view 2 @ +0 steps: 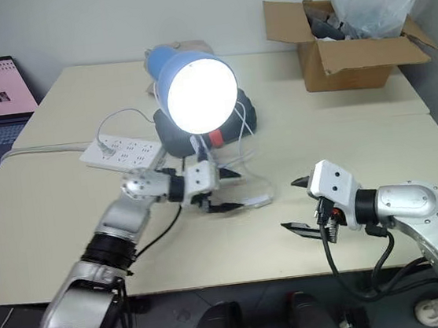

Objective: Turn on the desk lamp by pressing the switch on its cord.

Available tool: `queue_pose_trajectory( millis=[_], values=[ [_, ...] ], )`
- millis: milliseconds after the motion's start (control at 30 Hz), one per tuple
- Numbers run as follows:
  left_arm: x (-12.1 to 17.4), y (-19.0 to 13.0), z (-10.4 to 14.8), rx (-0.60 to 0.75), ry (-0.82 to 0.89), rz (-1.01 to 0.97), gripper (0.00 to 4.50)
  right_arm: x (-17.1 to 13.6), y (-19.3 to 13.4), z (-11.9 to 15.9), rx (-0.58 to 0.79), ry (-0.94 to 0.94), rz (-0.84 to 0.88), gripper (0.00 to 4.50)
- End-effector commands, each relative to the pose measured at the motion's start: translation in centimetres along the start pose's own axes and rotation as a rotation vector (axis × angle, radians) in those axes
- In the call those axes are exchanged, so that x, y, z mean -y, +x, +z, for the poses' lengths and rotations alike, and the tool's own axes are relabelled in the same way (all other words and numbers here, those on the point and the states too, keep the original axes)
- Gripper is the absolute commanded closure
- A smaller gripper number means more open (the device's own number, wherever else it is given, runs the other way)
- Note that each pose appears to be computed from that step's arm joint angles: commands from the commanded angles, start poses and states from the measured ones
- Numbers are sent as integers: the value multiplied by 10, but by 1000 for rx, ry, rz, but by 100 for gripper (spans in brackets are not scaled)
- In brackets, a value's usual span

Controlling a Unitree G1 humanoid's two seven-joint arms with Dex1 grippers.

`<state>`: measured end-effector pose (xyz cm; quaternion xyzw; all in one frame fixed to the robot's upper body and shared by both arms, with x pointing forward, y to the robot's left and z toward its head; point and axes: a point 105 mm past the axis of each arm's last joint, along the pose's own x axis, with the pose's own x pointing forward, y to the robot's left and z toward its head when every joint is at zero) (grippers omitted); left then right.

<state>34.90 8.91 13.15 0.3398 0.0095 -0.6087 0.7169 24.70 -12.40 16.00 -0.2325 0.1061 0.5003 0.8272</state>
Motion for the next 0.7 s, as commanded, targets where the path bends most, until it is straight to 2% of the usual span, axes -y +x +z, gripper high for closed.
queue_pose_trajectory(
  millis=[33,200,300,700],
  values=[
    [-4,-32,15,15,5,40,45,9,-8,4,10,-33,-31,0],
    [9,-70,12,-75,-10,75,45,20,-15,-1,-3,-20,-47,0],
    [19,-93,14,-71,-103,112,45,30,-25,1,26,-33,-69,0],
    [46,-121,16,-11,-348,218,45,35,-40,2,35,-79,-6,0]
  ],
)
